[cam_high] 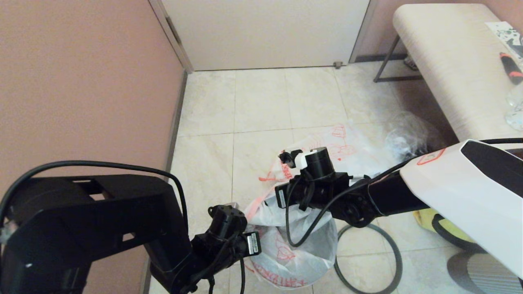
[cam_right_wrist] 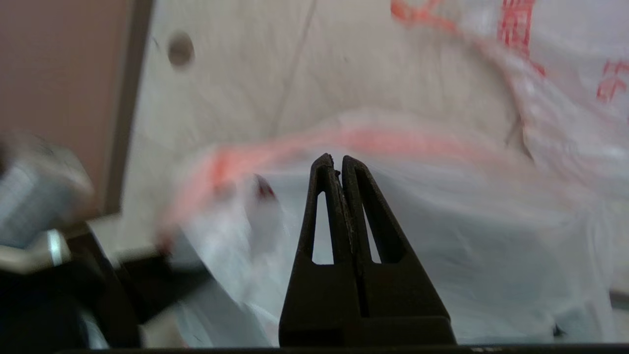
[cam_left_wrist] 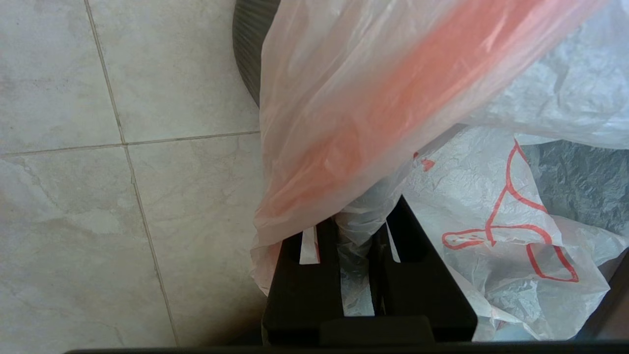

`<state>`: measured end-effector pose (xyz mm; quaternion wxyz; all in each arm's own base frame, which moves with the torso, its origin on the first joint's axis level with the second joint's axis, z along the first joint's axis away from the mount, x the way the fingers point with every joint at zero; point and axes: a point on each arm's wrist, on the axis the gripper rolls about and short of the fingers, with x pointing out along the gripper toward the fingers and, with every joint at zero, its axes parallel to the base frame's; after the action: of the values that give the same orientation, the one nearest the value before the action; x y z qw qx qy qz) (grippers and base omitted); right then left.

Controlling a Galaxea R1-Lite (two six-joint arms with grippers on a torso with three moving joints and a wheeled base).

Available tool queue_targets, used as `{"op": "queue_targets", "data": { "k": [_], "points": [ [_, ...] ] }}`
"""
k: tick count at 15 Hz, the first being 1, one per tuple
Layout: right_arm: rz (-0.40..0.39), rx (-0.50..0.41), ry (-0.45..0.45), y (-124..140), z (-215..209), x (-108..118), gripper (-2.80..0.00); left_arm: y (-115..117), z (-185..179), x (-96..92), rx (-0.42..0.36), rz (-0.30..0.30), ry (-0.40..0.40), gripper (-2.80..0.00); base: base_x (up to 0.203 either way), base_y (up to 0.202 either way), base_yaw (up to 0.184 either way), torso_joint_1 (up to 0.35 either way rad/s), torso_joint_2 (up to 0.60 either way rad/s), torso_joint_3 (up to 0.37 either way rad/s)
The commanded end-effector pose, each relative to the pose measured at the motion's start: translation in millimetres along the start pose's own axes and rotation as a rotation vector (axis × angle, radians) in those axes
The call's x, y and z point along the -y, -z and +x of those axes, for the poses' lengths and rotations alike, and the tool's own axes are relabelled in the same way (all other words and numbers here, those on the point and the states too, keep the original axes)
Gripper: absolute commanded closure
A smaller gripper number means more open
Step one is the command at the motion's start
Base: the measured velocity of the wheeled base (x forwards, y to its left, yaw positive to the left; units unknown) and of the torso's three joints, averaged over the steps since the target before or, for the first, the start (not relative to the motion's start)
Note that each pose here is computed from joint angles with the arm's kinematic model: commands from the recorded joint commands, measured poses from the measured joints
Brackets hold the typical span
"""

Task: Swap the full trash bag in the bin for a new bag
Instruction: Put the new garbage bag on the trash can

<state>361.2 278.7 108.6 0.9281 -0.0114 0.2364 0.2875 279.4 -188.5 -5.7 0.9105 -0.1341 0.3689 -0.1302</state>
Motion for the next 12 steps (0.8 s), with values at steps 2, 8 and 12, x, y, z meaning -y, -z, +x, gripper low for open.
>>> {"op": "queue_targets", "data": {
  "k": [2,8,12],
  "points": [
    [-0.014,-0.042,0.013,9,2,8,0.0,0,0,0.2,0.004,-0.004,0.002,0.0,0.0,0.0,0.0,0.0,0.0,0.0],
    [-0.04,-0.094,-0.042,29,33,16,0.0,0,-1,-0.1,0.003,-0.001,0.001,0.0,0.0,0.0,0.0,0.0,0.0,0.0],
    [-0.058,-0.072,-0.059,26,40,9,0.0,0,-2,0.1,0.001,0.0,0.001,0.0,0.0,0.0,0.0,0.0,0.0,0.0]
  ]
}}
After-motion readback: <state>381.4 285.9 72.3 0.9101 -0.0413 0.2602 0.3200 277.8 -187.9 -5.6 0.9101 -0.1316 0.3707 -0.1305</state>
